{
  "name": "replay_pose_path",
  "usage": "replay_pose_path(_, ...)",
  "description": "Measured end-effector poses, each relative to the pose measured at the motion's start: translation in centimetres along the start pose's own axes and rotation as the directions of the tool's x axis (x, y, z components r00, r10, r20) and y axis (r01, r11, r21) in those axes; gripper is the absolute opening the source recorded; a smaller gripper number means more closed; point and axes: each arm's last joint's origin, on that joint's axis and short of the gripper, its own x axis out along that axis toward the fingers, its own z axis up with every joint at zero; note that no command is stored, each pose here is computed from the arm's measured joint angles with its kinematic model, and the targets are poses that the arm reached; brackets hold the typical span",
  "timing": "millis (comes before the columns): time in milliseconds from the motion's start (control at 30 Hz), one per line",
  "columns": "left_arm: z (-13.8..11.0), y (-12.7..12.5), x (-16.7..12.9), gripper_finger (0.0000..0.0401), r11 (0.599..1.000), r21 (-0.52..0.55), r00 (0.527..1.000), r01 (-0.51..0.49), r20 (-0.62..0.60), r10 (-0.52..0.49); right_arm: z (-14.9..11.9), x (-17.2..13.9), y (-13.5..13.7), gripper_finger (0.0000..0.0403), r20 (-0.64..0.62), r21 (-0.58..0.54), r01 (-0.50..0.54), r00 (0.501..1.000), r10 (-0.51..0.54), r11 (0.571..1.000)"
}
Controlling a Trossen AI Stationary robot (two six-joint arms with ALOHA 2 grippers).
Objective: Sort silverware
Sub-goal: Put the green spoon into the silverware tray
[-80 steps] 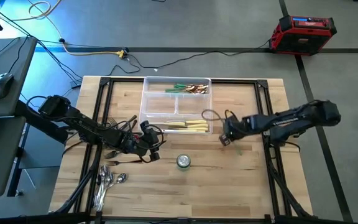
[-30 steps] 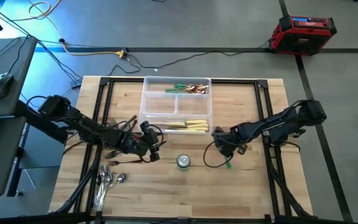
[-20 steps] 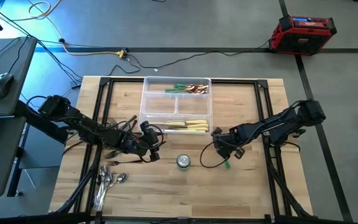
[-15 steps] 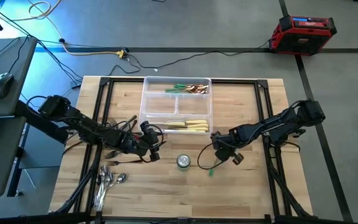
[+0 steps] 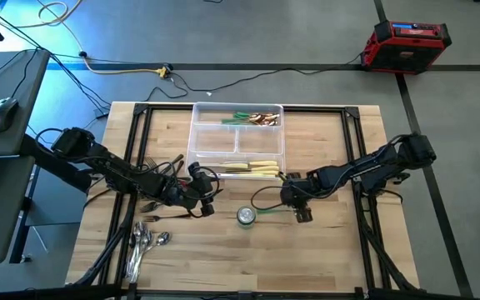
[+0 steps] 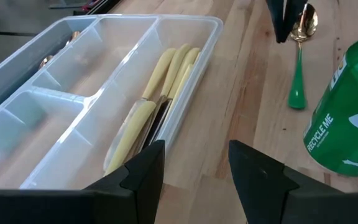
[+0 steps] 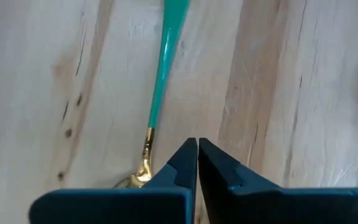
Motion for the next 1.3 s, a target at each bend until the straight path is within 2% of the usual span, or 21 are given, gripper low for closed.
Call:
replay_pose_path(133,0.0,0.0,0.0,0.0158,1.0,0.0,1.0,0.0,0.0,0.0,0.0,0.0,0.2,0.0003,0.0,0.1,-0.03,1.0,0.03,0.995)
replay_pose_path(233,0.0,0.0,0.0,0.0158,1.0,0.0,1.0,0.0,-0.001,0.0,0.0,0.0,0.8,0.0027,-0.001,0.128,-0.052,0.999,0.053,0.99)
replay_pose_path(467,0.0,0.0,0.0,0.0158,1.0,0.0,1.0,0.001,0.0,-0.001,0.1,1.0,2.7,0.0138,0.01,0.042,0.042,0.999,-0.042,0.998)
replay_pose_path(567,0.0,0.0,0.0,0.0158,1.0,-0.001,1.0,0.005,-0.001,-0.005,0.0,1.7,3.0,0.016,-0.011,0.038,0.059,0.998,-0.059,0.997)
replay_pose_path(667,0.0,0.0,0.0,0.0158,1.0,0.0,1.0,0.006,-0.002,-0.006,-0.1,2.3,3.2,0.0135,-0.033,0.051,0.056,0.998,-0.054,0.997)
replay_pose_path(833,0.0,0.0,0.0,0.0158,1.0,0.0,1.0,0.006,-0.002,-0.006,-0.2,2.1,3.2,0.0017,-0.036,0.084,0.044,0.998,-0.041,0.995)
replay_pose_path(933,0.0,0.0,0.0,0.0158,1.0,0.0,1.0,0.006,-0.002,-0.006,0.3,1.5,2.9,0.0007,-0.03,0.135,0.07,0.997,-0.067,0.988)
replay_pose_path(1033,0.0,0.0,0.0,0.0158,1.0,0.0,1.0,0.006,-0.003,-0.006,1.4,0.1,2.5,0.0003,-0.051,0.118,0.124,0.992,-0.118,0.985)
replay_pose_path(1200,0.0,0.0,0.0,0.0158,1.0,0.0,1.0,0.003,-0.001,-0.003,3.9,-4.0,0.8,0.0002,-0.072,0.101,0.259,0.965,-0.253,0.961)
replay_pose_path(1300,0.0,0.0,0.0,0.0158,1.0,0.0,1.0,0.002,0.0,-0.002,6.1,-7.0,-1.0,0.0001,-0.015,0.068,0.353,0.936,-0.353,0.933)
